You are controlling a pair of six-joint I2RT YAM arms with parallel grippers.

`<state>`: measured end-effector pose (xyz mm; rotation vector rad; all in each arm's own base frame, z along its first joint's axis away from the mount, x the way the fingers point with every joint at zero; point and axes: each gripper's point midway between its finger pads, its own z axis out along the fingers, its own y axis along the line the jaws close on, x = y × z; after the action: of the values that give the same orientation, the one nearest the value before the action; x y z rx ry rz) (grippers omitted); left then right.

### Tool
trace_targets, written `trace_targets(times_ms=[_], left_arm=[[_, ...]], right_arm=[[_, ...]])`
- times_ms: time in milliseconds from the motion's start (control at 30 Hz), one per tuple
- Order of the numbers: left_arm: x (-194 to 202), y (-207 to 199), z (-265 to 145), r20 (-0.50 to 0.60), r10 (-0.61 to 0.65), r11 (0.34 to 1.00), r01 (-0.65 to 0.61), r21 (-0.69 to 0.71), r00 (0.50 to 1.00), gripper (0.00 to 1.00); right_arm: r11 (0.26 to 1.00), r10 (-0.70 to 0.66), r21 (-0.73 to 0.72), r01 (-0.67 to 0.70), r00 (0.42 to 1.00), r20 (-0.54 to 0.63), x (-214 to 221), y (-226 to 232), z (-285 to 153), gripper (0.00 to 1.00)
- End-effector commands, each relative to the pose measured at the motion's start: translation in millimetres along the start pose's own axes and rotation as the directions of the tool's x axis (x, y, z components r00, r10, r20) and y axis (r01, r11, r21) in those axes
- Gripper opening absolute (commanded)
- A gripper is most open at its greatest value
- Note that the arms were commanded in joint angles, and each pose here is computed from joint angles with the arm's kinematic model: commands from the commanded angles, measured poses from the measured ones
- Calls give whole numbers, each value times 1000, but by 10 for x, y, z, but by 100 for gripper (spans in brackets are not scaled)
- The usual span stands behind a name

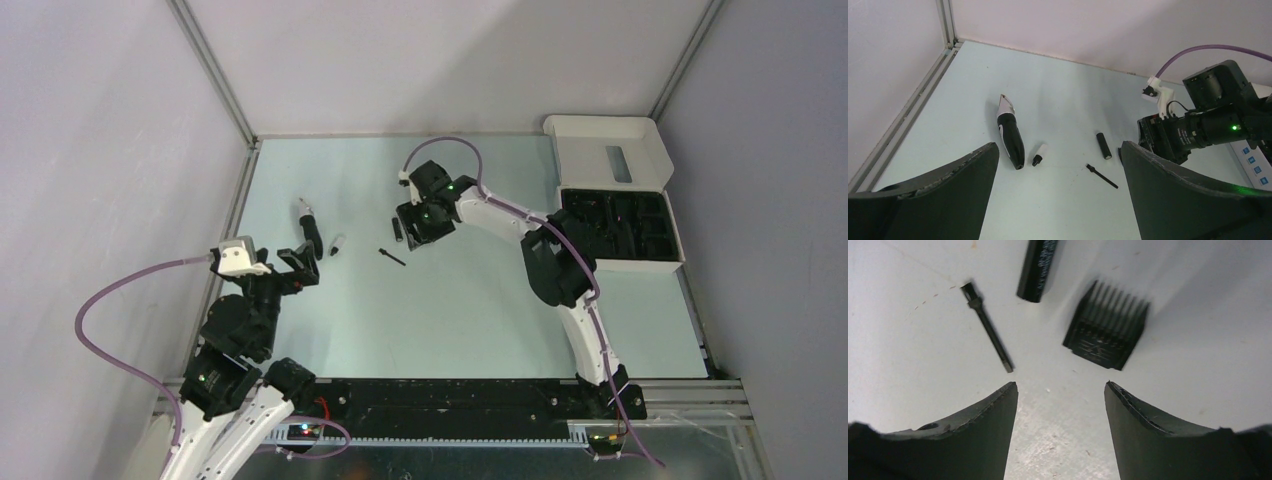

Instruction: Sort the hair-cutting tools

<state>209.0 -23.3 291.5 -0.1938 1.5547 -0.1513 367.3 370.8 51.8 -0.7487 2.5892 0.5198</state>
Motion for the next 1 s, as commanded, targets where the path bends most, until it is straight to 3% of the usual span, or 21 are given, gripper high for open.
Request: trace_targets(times_ms=[0,200,700,967], left_arm=[[-111,-28,19,30,3,1000,-3,8,1000,100],[-105,-34,24,27,4,1000,-4,10,1000,100],[-88,-45,41,19,10,1000,-10,10,1000,100],[-87,-45,43,19,11,1000,-11,10,1000,100]], right_arm=[[996,32,73,-41,992,125,-330,-143,-302,70],[997,-7,81,-3,993,119,-357,-144,-194,73],[960,-55,279,24,993,103,-307,-259,124,79],[900,-9,435,-30,996,88,-200,-680,93,79]])
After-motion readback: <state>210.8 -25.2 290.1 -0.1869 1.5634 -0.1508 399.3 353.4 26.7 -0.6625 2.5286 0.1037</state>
